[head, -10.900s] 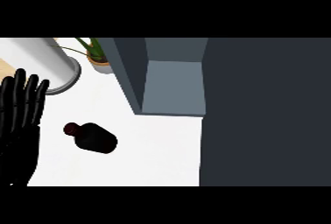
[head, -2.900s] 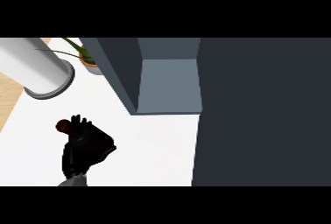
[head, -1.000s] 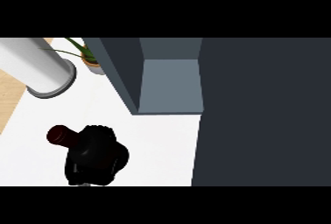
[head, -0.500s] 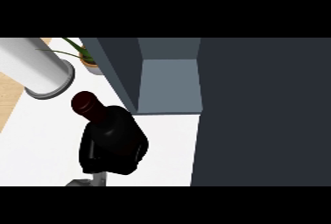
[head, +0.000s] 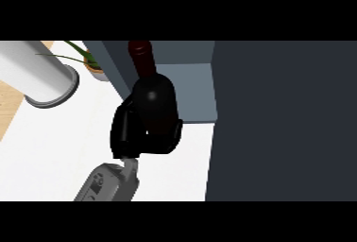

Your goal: Pick up the wine, place it into the cabinet and close the cabinet

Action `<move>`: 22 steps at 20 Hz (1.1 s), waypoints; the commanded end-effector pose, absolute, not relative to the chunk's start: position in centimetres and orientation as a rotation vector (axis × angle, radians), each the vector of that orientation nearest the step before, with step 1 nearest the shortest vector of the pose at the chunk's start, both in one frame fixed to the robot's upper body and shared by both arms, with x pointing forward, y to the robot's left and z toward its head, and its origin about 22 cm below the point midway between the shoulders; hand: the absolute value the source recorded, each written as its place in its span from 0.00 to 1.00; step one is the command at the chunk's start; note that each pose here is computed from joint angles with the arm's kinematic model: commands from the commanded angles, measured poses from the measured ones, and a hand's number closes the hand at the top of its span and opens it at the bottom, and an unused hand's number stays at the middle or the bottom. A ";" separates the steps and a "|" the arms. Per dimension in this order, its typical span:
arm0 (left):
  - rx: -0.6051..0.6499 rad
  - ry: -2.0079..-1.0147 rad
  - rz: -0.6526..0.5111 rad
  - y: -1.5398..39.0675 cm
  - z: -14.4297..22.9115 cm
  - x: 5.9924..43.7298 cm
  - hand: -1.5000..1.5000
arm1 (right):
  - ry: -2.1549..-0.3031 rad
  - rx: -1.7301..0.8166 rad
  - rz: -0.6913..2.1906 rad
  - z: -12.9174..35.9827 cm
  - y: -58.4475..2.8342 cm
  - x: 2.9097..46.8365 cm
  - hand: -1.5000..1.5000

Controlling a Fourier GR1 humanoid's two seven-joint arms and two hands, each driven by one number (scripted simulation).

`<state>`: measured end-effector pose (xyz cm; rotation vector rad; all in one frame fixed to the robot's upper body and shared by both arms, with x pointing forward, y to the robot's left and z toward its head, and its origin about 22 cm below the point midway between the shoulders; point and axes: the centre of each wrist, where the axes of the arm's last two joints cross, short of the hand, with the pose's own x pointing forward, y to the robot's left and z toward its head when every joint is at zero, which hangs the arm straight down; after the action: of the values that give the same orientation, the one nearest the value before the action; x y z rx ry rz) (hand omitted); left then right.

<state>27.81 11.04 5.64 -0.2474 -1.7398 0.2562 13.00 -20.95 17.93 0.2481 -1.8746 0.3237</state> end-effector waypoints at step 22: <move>-0.107 -1.642 0.252 7.8 -0.8 32.2 1.00 | -1.920 0.376 0.307 19.7 -22.4 9.7 0.00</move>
<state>31.74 7.91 -0.38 -0.0925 -1.6441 0.2332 12.64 -21.65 17.27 0.2508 -1.8642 0.3397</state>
